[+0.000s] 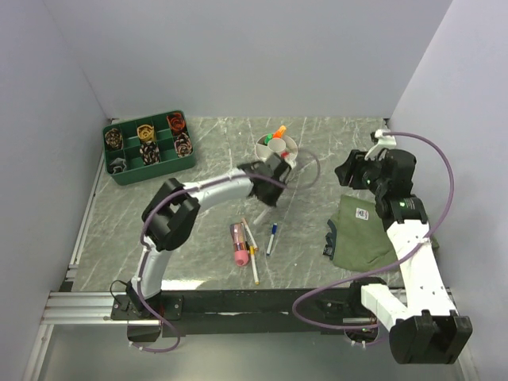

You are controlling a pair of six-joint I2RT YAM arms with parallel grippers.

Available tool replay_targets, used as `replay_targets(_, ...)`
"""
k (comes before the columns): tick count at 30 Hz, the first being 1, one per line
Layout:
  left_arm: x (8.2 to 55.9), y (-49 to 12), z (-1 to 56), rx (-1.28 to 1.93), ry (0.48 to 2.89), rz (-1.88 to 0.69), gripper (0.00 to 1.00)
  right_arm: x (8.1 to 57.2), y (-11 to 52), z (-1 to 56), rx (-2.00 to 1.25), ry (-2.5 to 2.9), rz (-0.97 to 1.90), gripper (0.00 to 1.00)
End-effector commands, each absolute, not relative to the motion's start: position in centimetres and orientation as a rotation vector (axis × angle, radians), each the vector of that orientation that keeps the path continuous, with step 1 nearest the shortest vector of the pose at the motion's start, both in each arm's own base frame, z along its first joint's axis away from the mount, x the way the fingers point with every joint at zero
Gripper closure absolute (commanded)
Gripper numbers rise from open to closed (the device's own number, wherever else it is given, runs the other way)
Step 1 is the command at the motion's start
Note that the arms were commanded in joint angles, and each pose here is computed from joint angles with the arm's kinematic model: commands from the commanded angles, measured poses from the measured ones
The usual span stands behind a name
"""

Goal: Sort the stationery into containers
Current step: Pick up the pen from the center of the board, then place the pen in the storage box.

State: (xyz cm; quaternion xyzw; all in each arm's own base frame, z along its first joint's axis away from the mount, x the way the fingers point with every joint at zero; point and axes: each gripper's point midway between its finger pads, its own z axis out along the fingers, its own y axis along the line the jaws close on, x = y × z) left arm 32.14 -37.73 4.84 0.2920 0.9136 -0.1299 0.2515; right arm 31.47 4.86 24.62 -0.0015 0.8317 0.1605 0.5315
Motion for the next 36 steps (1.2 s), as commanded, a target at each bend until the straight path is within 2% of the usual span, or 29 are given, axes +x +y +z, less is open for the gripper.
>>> replay_targets(1,36.8,-38.4,16.4,0.725,2.315,-0.612,0.99,32.5,4.0,28.8,-0.048,1.916,0.31,0.42)
replay_targets(7,38.9,-37.7,28.3,0.688,1.993,-0.912,0.99,33.5,3.2,29.9,-0.039,1.93,0.261,0.43)
replay_targets(9,38.7,-37.0,28.3,0.694,1.907,-0.959,0.99,33.8,3.1,30.0,-0.037,1.928,0.251,0.43)
replay_targets(10,39.5,-36.6,34.1,0.686,1.631,-0.97,0.99,34.1,3.0,30.0,-0.036,1.921,0.248,0.43)
replay_targets(11,39.2,-36.1,31.0,0.693,1.615,-0.963,0.99,34.2,2.9,30.0,-0.027,1.917,0.239,0.43)
replay_targets(14,39.4,-35.2,34.1,0.699,1.273,-0.89,0.99,34.6,2.8,29.8,-0.025,1.917,0.236,0.43)
replay_targets(15,39.7,-35.4,34.4,0.703,1.243,-0.878,0.99,34.7,2.8,29.5,-0.027,1.924,0.235,0.43)
replay_targets(23,45.0,-36.9,33.5,0.632,1.202,-0.858,0.99,35.0,2.4,29.0,-0.041,1.94,0.2,0.43)
replay_targets(36,50.5,-37.9,27.6,0.561,1.289,-0.872,0.99,34.9,2.0,27.9,-0.033,1.99,0.183,0.43)
